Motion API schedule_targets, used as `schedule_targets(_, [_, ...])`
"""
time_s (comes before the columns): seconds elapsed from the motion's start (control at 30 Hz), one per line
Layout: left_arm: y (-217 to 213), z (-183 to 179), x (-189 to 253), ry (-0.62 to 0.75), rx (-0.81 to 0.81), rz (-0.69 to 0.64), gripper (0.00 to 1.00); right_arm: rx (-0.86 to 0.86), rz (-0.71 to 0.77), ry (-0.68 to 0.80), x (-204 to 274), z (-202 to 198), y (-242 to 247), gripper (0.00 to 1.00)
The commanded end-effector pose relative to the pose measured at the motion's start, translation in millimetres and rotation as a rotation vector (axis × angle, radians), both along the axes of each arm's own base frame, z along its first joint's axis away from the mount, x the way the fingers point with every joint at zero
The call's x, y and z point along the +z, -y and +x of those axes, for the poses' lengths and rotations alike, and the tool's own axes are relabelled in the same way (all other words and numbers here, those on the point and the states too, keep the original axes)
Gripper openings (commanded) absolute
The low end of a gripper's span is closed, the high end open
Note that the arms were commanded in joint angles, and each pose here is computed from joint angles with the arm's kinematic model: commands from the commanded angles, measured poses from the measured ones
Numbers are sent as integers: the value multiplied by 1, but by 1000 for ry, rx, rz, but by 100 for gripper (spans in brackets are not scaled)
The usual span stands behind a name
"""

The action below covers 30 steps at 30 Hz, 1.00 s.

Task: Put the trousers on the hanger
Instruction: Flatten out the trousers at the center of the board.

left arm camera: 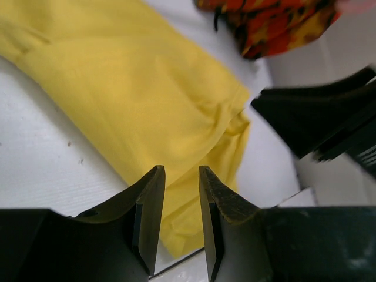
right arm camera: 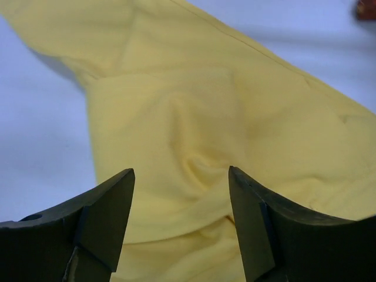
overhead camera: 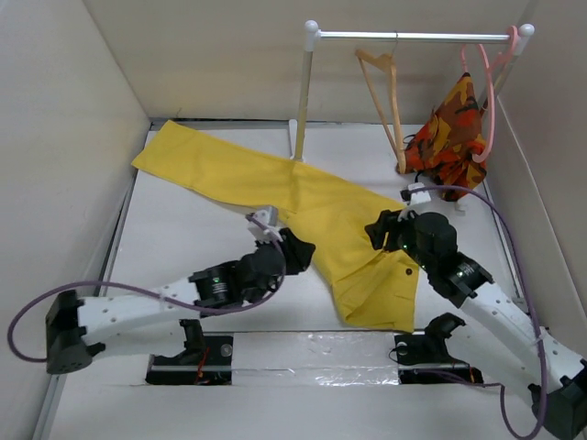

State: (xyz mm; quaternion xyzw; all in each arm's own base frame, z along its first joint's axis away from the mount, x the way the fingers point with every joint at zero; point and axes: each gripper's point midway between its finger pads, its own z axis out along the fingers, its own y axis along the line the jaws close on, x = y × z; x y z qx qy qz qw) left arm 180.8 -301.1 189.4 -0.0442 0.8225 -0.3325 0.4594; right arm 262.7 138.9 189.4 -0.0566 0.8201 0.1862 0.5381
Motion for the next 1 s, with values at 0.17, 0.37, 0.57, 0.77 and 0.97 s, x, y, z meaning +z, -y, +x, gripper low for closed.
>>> schedule_targets(0.17, [-89,14,72,123,163,-147,28,278,-160,37,2,-19,-118,8])
schedule_targets(0.37, [-111,10,67,108,208,-157,28,381,-316,3,-23,9,-184,58])
schedule_targets(0.57, [-123,6,65,105,218,-157,28,516,-444,-49,-50,42,-237,57])
schedule_targets(0.77, [-136,2,63,113,234,-179,28,573,-450,-114,-79,63,-254,53])
schedule_targets(0.97, [-139,1,61,112,239,-175,28,612,-484,-158,-97,83,-258,54])
